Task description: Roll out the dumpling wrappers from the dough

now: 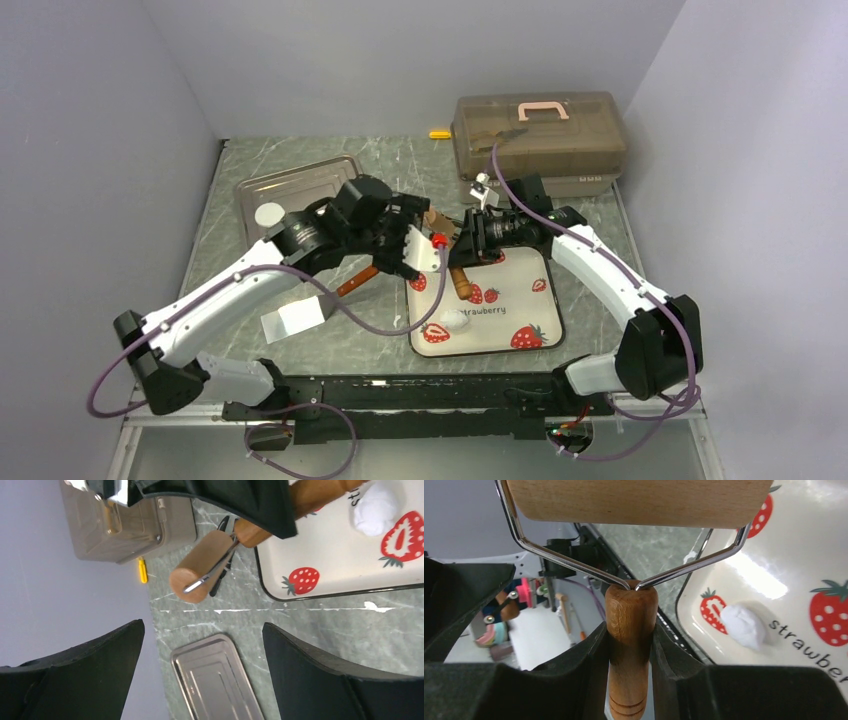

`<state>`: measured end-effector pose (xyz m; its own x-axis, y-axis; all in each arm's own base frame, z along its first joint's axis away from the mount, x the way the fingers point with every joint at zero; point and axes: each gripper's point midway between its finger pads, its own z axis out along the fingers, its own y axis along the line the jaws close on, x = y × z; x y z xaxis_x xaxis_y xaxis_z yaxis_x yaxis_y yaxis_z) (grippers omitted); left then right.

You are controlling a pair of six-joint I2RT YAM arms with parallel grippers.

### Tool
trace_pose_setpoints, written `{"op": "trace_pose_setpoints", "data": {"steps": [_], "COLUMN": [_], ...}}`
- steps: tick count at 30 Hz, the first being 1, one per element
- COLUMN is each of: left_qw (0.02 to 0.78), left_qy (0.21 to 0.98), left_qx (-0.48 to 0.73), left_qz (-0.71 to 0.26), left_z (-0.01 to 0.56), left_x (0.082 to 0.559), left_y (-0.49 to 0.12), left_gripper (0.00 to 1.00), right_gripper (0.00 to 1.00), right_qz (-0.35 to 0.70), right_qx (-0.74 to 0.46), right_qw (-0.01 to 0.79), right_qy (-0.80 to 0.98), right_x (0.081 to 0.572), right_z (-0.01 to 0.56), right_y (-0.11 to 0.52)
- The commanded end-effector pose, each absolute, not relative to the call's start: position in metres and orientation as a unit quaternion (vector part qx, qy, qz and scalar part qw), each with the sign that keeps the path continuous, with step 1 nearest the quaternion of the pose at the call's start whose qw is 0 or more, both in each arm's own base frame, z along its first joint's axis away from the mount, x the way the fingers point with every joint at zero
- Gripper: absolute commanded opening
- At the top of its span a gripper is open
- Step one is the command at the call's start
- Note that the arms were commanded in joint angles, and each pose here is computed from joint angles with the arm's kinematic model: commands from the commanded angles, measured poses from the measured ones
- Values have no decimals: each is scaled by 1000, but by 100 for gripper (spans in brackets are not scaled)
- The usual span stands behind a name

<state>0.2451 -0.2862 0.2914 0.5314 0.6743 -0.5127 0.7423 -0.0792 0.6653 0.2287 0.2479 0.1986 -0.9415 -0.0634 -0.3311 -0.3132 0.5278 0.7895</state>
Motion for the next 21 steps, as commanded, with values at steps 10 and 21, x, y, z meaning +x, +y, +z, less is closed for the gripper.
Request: {"op": "trace_pose_setpoints", "data": {"steps": [10,21], "left_qw": [410,396], "left_qy": [395,344], "left_qx": [822,851], "left_qz": [2,-38], "left_z": [289,263], "left_x": [233,240], "left_y": [-317,-337], "left_gripper": [99,99], "right_gripper": [0,0], "right_qz": [506,563], "right_qx": [-163,-161], "right_qw": [127,124], "right_qy": [837,801], "right_x": [231,218], "right_z": [227,236], "right_y": [261,286]}}
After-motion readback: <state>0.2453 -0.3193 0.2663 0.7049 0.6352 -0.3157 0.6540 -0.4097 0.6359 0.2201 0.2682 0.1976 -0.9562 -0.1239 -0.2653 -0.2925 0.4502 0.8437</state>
